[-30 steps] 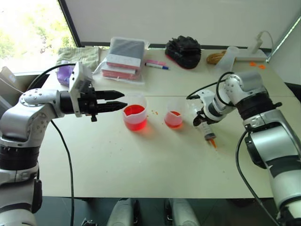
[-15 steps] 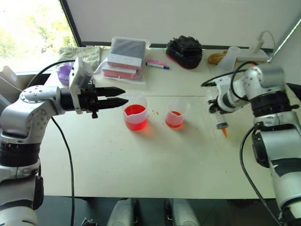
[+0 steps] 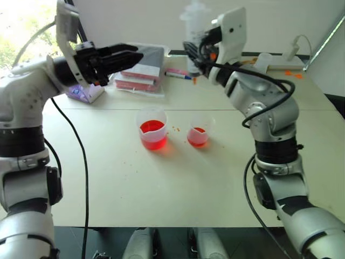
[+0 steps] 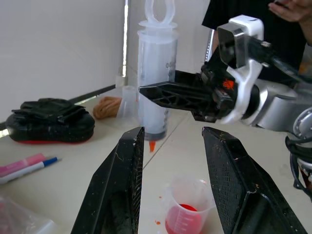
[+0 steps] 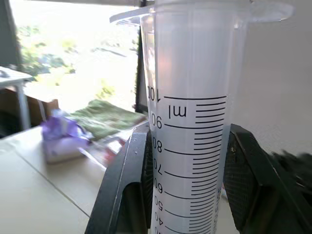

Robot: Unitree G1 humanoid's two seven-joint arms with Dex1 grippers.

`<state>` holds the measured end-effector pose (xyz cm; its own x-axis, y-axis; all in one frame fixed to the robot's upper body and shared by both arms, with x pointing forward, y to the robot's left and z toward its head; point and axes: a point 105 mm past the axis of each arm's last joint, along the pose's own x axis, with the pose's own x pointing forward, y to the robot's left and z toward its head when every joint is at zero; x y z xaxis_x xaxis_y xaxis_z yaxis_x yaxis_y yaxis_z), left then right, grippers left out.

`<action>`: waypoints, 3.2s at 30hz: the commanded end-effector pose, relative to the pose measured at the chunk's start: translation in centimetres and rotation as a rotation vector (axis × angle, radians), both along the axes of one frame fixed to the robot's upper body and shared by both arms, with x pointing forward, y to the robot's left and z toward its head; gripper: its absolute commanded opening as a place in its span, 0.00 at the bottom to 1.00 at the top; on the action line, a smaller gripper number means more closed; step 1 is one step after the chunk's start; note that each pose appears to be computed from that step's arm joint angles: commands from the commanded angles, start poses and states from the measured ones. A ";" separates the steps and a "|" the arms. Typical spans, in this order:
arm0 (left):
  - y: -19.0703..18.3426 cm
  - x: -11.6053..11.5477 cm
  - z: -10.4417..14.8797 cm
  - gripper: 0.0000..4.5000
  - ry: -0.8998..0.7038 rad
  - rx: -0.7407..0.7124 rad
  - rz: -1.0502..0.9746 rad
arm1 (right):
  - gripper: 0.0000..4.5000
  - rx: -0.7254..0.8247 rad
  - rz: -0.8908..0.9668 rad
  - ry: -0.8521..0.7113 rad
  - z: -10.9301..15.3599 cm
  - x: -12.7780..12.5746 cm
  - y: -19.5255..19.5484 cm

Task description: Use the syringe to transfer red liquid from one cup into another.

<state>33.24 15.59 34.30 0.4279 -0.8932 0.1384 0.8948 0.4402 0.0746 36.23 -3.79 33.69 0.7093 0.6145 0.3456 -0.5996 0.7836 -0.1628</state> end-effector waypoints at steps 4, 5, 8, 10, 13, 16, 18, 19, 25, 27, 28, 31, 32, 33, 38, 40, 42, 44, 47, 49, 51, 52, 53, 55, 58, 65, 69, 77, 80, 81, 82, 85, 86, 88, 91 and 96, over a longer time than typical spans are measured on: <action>2.8 -1.0 2.4 0.43 -0.045 0.030 0.102 | 0.30 0.178 0.280 -0.014 0.3 -3.0 3.1; 3.1 -1.2 2.5 0.43 -0.047 0.037 0.116 | 0.30 0.166 0.298 -0.002 -0.4 -3.2 3.5; 3.8 -1.5 2.9 0.43 -0.054 0.048 0.142 | 0.30 0.148 0.317 0.034 -2.1 -3.4 4.2; 4.1 -1.7 3.0 0.43 -0.054 0.057 0.158 | 0.30 0.113 0.308 0.071 -4.4 -3.2 4.7; 4.0 -2.0 2.9 0.43 -0.046 0.062 0.155 | 0.30 0.086 0.295 0.105 -6.8 -3.0 5.3; 3.8 -2.1 2.7 0.43 -0.040 0.061 0.150 | 0.30 0.082 0.283 0.111 -7.8 -2.7 5.6; 3.5 -2.1 2.5 0.43 -0.029 0.059 0.139 | 0.30 0.069 0.261 0.114 -8.9 -2.4 5.8; 3.2 -2.2 2.4 0.43 -0.023 0.061 0.132 | 0.30 0.068 0.252 0.114 -9.2 -2.3 5.9; 2.1 -2.1 1.0 0.43 0.015 0.062 0.098 | 0.30 0.048 0.192 0.104 -10.7 -1.5 5.8; 1.5 -2.0 0.6 0.43 0.022 0.054 0.080 | 0.30 0.020 0.167 0.100 -11.7 -1.3 5.7; 1.2 -2.0 0.5 0.43 0.026 0.048 0.072 | 0.30 0.011 0.159 0.097 -11.9 -1.2 5.7; 0.8 -2.0 -0.1 0.43 0.035 0.058 0.061 | 0.30 0.002 0.143 0.094 -12.4 -1.1 5.6; 0.8 -2.0 -0.3 0.43 0.036 0.063 0.060 | 0.30 0.001 0.140 0.093 -12.4 -1.0 5.6; 0.7 -1.9 -0.5 0.43 0.039 0.062 0.061 | 0.30 0.000 0.136 0.094 -12.5 -1.0 5.5; 0.0 -1.6 -1.2 0.43 0.054 0.062 0.052 | 0.30 -0.002 0.123 0.097 -12.8 -0.9 5.3; -0.2 -1.6 -1.6 0.43 0.061 0.070 0.048 | 0.30 -0.006 0.122 0.096 -12.8 -1.0 5.3; -0.3 -1.4 -2.1 0.43 0.071 0.086 0.059 | 0.30 -0.010 0.121 0.094 -12.9 -1.0 5.2; -0.3 -1.3 -2.3 0.43 0.082 0.085 0.059 | 0.30 -0.013 0.121 0.093 -13.0 -1.1 5.2; -0.5 -1.3 -2.7 0.43 0.101 0.080 0.054 | 0.30 -0.018 0.124 0.091 -13.0 -1.2 5.2; -0.7 -1.2 -2.9 0.43 0.109 0.081 0.047 | 0.30 -0.020 0.126 0.091 -13.1 -1.3 5.3; -1.1 -1.2 -3.2 0.43 0.119 0.078 0.034 | 0.30 -0.026 0.129 0.088 -13.1 -1.4 5.3; -1.3 -1.2 -3.4 0.43 0.123 0.082 0.029 | 0.30 -0.028 0.130 0.088 -13.1 -1.4 5.4; -1.4 -1.1 -3.7 0.43 0.131 0.087 0.028 | 0.30 -0.030 0.131 0.087 -13.2 -1.5 5.4; -1.5 -1.0 -4.2 0.43 0.142 0.094 0.023 | 0.30 -0.033 0.133 0.085 -13.2 -1.5 5.5; -1.7 -0.9 -4.7 0.43 0.156 0.096 0.017 | 0.30 -0.036 0.133 0.083 -13.1 -1.5 5.4; -2.6 -0.6 -5.3 0.43 0.177 0.096 -0.017 | 0.30 -0.044 0.138 0.080 -13.1 -1.7 5.5; -3.0 -0.4 -5.5 0.43 0.189 0.093 -0.034 | 0.30 -0.050 0.142 0.079 -13.2 -1.8 5.6; -3.5 0.2 -6.1 0.43 0.207 0.084 -0.053 | 0.30 -0.061 0.142 0.081 -13.4 -2.0 5.5; -3.8 0.4 -6.2 0.43 0.208 0.080 -0.058 | 0.30 -0.064 0.143 0.082 -13.5 -2.0 5.5; -3.9 0.5 -6.2 0.43 0.207 0.076 -0.062 | 0.30 -0.066 0.143 0.082 -13.5 -2.1 5.5; -4.2 0.5 -6.1 0.43 0.206 0.069 -0.069 | 0.30 -0.067 0.143 0.082 -13.5 -2.1 5.5; -4.5 0.6 -6.1 0.37 0.206 0.061 -0.077 | 0.30 -0.069 0.142 0.084 -13.6 -2.1 5.5; -4.5 0.7 -6.2 0.31 0.207 0.060 -0.076 | 0.30 -0.069 0.142 0.085 -13.6 -2.1 5.5; -4.5 0.7 -6.2 0.18 0.209 0.055 -0.079 | 0.30 -0.071 0.141 0.086 -13.6 -2.2 5.5; -4.5 0.6 -6.2 0.01 0.213 0.049 -0.087 | 0.30 -0.071 0.140 0.087 -13.6 -2.2 5.5; -4.2 0.9 -6.7 0.01 0.222 0.073 -0.048 | 0.30 -0.070 0.141 0.090 -13.7 -2.2 5.5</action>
<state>34.34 11.39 27.12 0.3896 -0.9209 -0.0103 0.9121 0.3874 -0.1344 34.84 1.32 18.03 0.6702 0.7225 0.1698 -0.7118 0.6906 -0.1286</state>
